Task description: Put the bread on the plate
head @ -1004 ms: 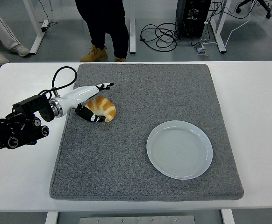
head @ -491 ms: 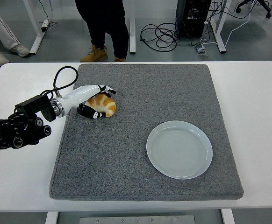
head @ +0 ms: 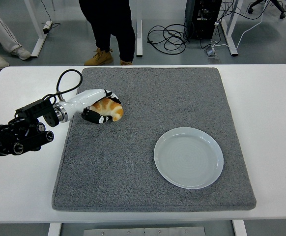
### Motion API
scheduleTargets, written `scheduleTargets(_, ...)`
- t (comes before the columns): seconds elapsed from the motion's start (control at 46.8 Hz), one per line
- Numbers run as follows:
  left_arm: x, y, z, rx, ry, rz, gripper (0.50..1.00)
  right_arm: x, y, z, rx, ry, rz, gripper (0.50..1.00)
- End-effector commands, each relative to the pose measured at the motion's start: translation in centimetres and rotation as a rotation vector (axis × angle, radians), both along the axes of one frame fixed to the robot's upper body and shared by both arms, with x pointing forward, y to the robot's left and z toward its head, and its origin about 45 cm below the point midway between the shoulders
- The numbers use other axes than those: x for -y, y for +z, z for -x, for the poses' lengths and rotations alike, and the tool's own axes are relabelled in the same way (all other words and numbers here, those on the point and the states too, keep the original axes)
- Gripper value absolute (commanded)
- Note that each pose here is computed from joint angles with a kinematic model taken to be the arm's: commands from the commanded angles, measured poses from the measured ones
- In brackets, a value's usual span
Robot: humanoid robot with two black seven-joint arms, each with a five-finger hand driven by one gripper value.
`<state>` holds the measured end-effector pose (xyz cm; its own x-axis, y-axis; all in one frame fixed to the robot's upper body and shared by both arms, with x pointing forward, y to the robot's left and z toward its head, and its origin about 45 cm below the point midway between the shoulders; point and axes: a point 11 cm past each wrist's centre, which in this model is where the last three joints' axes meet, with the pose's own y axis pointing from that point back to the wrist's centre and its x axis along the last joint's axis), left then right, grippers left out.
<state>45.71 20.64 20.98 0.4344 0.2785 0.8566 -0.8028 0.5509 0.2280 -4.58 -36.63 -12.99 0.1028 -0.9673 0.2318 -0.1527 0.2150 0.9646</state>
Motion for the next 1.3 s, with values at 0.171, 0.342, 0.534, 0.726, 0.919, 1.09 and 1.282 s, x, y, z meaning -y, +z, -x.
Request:
scheduleTargets(0.171,-0.2,0.6,0.2,0.008,-0.044,0.015,0.500,0.0,0.0,0.0,-0.001,0.001,-0.001,1.000)
scheduleTargets(0.342,0.0,0.9,0.0,0.012,-0.046,0.016,0.500,0.0,0.0,-0.1,0.001,0.001,0.001,1.000)
scheduleTargets(0.534,1.8,5.7,-1.5,0.019,-0.102,0.028,0.500,0.0,0.0,-0.1,0.001,0.000,0.001,1.000)
scheduleTargets(0.726,5.9,12.0,-2.6,0.031,-0.193,0.050,0.500,0.0,0.0,-0.1,0.001,0.001,0.001,1.000)
scheduleTargets(0.919,11.8,13.5,-2.0,0.042,-0.259,0.025,0.500,0.0,0.0,-0.1,0.001,0.001,0.001,1.000)
scheduleTargets(1.09,16.2,12.6,-0.5,0.021,-0.319,0.011,0.500,0.0,0.0,-0.1,0.001,0.001,-0.001,1.000)
scheduleTargets(1.282,19.7,11.1,1.2,0.000,-0.380,-0.018,0.500,0.0,0.0,-0.1,0.001,0.000,-0.001,1.000)
